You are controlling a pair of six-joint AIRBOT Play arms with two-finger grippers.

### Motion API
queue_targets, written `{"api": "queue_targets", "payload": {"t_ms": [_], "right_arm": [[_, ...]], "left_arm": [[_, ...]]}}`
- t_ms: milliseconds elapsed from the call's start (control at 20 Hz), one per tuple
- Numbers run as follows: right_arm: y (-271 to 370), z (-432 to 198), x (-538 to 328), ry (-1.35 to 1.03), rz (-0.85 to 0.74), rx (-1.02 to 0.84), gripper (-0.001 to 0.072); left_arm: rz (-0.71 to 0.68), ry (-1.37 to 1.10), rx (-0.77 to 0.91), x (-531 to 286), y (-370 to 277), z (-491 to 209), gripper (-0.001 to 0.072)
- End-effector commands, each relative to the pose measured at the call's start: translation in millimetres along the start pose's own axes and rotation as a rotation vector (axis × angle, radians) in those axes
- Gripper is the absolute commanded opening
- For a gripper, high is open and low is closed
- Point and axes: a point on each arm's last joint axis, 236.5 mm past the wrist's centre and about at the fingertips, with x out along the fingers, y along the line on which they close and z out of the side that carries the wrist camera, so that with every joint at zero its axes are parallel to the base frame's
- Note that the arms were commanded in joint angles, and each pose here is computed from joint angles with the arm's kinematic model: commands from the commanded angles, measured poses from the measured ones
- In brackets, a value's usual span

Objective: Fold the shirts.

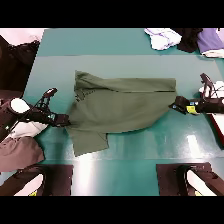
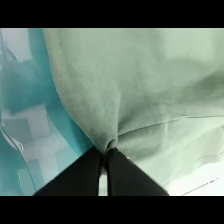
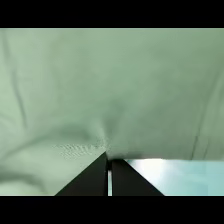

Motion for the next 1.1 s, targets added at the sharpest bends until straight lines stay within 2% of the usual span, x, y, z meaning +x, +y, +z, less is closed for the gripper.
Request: {"api": "queue_targets", "payload": {"t_ms": [0, 50, 100, 300, 350, 400, 450, 800, 1050], "right_arm": [[32.1, 18.9, 19.3, 0.01, 0.042, -0.116, 0.0206], [40.7, 22.1, 27.4, 0.03, 0.048, -0.16, 0.0517], [46.4, 25.1, 31.8, 0.053, 0.053, -0.175, 0.0622], [18.4, 19.4, 28.9, 0.18, -0.029, -0.184, 0.0615], [4.9, 14.1, 24.0, 0.202, -0.054, -0.168, 0.06], [-5.9, 8.9, 17.6, 0.205, -0.068, -0.151, 0.0555], [-16.2, 4.8, 9.8, 0.186, -0.074, -0.13, 0.0555], [-89.4, -45.6, -10.2, 0.141, -0.13, 0.14, 0.0555], [-114.2, -65.3, 7.0, 0.176, -0.118, 0.28, 0.0555]], "left_arm": [[-0.007, 0.022, 0.003, -1.8, -2.6, -5.0, 0.0033], [-0.008, 0.027, 0.003, -1.8, -2.8, -6.0, 0.0033], [-0.009, 0.03, 0.003, -1.9, -2.9, -6.7, 0.0033], [-0.013, 0.054, 0.004, -2.1, -4.0, -12.4, 0.0033], [-0.014, 0.054, 0.005, -2.1, -4.0, -12.5, 0.0033], [-0.014, 0.054, 0.006, -2.1, -4.0, -12.4, 0.0033], [-0.013, 0.052, 0.012, -2.1, -3.8, -12.0, 0.0033], [-0.011, 0.039, 0.022, -1.9, -3.3, -8.9, 0.0033], [-0.012, 0.042, 0.021, -2.0, -3.7, -9.7, 0.0034]]}}
